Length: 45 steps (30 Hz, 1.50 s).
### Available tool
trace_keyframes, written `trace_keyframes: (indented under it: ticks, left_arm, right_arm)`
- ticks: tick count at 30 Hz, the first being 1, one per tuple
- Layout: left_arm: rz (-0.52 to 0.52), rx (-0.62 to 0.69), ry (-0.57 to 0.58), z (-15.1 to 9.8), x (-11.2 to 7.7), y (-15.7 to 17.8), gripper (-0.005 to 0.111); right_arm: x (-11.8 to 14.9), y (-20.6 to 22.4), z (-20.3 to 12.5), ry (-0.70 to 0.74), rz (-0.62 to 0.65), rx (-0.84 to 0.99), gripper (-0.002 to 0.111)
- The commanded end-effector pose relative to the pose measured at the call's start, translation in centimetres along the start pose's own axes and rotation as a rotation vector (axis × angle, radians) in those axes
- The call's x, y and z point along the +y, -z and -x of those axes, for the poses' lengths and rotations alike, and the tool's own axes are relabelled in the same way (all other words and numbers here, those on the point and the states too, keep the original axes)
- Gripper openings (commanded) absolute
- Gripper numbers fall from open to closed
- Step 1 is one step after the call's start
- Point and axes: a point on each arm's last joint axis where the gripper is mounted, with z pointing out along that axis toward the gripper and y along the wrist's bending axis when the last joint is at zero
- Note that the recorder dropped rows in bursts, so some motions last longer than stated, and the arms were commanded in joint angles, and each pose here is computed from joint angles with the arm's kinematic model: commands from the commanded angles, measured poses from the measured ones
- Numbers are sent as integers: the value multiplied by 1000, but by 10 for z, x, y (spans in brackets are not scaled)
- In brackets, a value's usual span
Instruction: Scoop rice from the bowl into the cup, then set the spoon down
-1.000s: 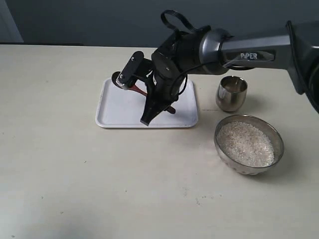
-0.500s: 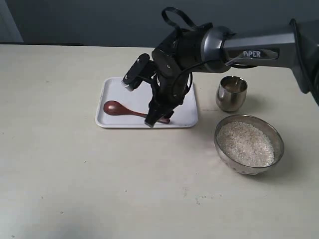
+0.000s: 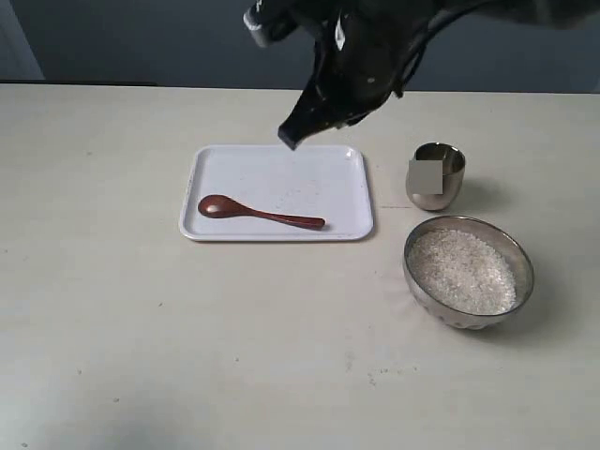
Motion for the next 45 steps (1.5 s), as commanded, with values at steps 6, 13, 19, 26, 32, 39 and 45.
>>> trace_keyframes:
  ticks: [6, 13, 19, 26, 32, 39, 45]
  left_arm:
    - [-5, -20, 5, 2, 0, 1, 0]
    - [-5, -20, 5, 2, 0, 1, 0]
    - [-5, -20, 5, 2, 0, 1, 0]
    - [-5, -20, 5, 2, 0, 1, 0]
    - [-5, -20, 5, 2, 0, 1, 0]
    - [-5, -20, 5, 2, 0, 1, 0]
    - [-5, -20, 5, 2, 0, 1, 0]
  right_arm:
    - [-14, 83, -22, -172, 5, 10, 0]
    - [-24, 141, -37, -244, 3, -122, 0]
    - [-21, 191, -54, -322, 121, -251, 0]
    - [-20, 223, -76, -338, 161, -268, 0]
    - [-24, 234, -79, -340, 135, -349, 0]
    - [-24, 235, -76, -333, 145, -382, 0]
    - [-40, 237, -72, -339, 31, -469, 0]
